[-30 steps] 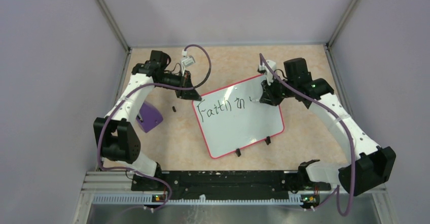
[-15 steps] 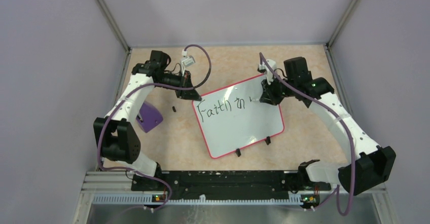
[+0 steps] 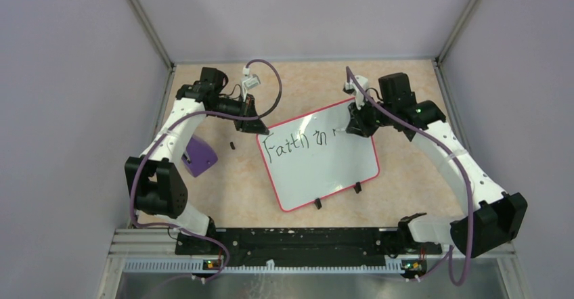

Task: Write a sentence on the whiteboard

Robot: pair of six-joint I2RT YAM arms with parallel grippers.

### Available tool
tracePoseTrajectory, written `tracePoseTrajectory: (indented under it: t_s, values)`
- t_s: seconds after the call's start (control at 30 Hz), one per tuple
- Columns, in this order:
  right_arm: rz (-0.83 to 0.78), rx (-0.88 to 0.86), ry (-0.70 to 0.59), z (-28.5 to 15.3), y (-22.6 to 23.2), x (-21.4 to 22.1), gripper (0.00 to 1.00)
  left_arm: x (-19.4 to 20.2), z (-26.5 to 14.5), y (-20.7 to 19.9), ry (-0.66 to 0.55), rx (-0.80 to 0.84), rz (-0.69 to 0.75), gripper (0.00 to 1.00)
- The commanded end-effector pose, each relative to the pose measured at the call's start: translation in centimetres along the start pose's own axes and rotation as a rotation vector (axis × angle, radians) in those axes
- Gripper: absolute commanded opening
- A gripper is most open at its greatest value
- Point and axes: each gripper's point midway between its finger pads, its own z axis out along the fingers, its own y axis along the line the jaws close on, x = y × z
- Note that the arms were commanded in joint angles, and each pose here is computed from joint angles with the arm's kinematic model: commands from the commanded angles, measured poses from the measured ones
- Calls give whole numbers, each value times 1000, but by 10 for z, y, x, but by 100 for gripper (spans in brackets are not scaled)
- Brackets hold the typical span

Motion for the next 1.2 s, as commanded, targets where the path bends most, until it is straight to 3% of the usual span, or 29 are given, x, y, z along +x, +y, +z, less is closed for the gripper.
tracePoseTrajectory:
  t_s: [0.0,0.8,1.17]
  values:
    - [-39,85,-55,-10,-17,-20,0,8,3,5,26,-18,21,0]
    - [-18,44,14,-8,-6,18,0,10,4,6,29,-16,15,0]
    - [-28,42,-49,-27,0,-6,0,9,4,5,26,-13,16,0]
